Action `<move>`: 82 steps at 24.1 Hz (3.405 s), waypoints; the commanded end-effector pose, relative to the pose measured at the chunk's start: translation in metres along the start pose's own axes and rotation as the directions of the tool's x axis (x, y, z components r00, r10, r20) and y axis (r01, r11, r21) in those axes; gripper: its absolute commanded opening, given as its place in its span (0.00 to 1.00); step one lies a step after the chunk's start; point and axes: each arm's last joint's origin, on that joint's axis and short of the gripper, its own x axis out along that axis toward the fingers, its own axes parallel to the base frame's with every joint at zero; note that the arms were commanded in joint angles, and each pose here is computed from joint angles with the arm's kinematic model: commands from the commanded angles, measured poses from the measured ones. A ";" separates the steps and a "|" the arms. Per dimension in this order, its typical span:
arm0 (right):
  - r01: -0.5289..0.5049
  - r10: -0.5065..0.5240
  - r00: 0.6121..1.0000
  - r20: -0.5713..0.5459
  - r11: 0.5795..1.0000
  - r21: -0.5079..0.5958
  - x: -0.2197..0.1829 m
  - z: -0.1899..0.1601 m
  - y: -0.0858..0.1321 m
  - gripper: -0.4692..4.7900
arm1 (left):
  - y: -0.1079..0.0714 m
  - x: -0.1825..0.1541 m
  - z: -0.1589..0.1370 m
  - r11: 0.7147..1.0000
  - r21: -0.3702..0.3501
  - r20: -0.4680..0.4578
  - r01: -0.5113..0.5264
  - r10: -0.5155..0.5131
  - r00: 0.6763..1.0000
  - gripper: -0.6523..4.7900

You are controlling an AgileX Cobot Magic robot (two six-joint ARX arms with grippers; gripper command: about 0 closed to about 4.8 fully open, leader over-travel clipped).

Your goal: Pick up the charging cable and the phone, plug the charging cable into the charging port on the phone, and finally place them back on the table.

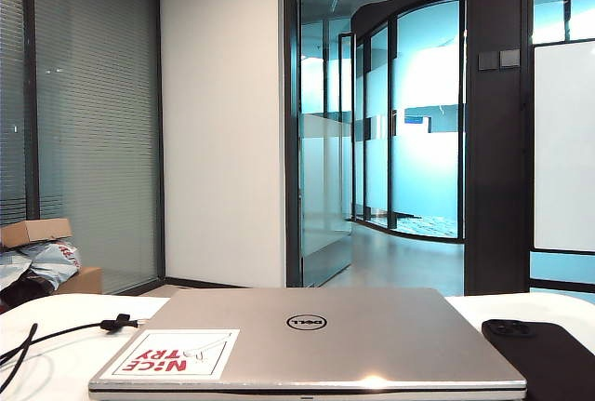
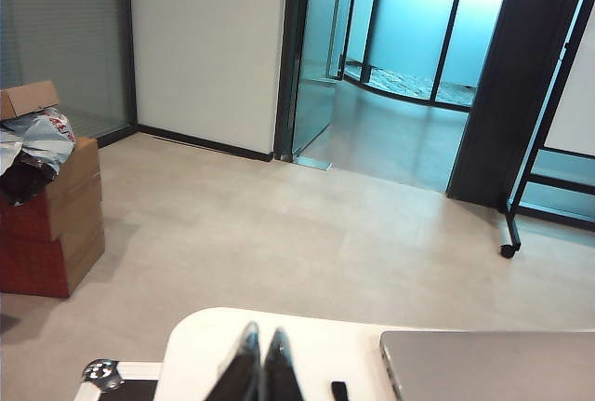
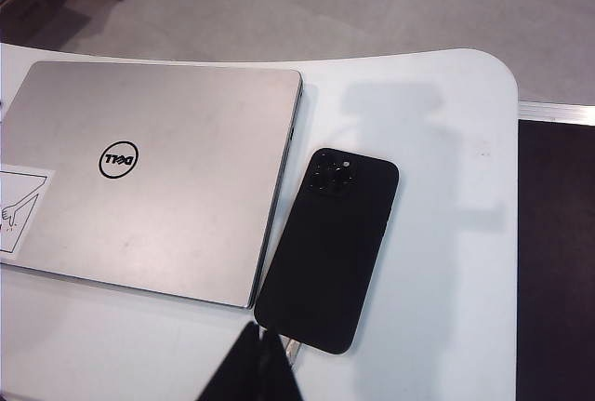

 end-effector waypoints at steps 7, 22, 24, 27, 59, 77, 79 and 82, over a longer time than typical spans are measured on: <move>-0.004 0.004 1.000 0.020 1.000 -0.008 -0.001 0.002 0.000 0.09 | 0.000 0.000 -0.003 0.996 0.087 -0.030 0.000 0.003 1.000 0.11; -0.004 0.004 1.000 0.020 1.000 -0.008 -0.001 0.002 0.000 0.09 | 0.000 0.000 -0.003 0.997 0.079 -0.030 0.000 0.002 1.000 0.11; -0.004 0.004 1.000 0.021 1.000 -0.008 -0.001 0.002 0.000 0.09 | 0.000 0.000 -0.003 0.997 0.079 -0.030 0.000 0.002 1.000 0.11; -0.004 0.004 1.000 0.021 1.000 -0.008 -0.001 0.002 0.000 0.09 | 0.000 0.000 -0.003 0.996 0.090 -0.031 0.001 0.002 1.000 0.11; 0.133 -0.114 0.943 0.313 0.990 -0.038 0.009 -0.020 -0.006 0.09 | 0.000 0.000 -0.003 0.989 0.146 -0.029 0.003 0.002 1.000 0.11; 0.266 -0.253 0.692 0.676 0.960 0.087 0.033 -0.082 -0.020 0.09 | 0.000 0.000 -0.003 0.989 0.146 -0.029 0.003 0.002 1.000 0.11; 0.264 -0.250 0.678 0.691 0.961 0.088 0.033 -0.085 -0.020 0.09 | 0.000 0.000 -0.003 0.989 0.146 -0.029 0.003 0.002 1.000 0.11; 0.266 -0.251 0.671 0.698 0.960 0.089 0.035 -0.087 -0.021 0.09 | 0.000 0.000 -0.003 0.989 0.146 -0.028 0.002 0.002 1.000 0.11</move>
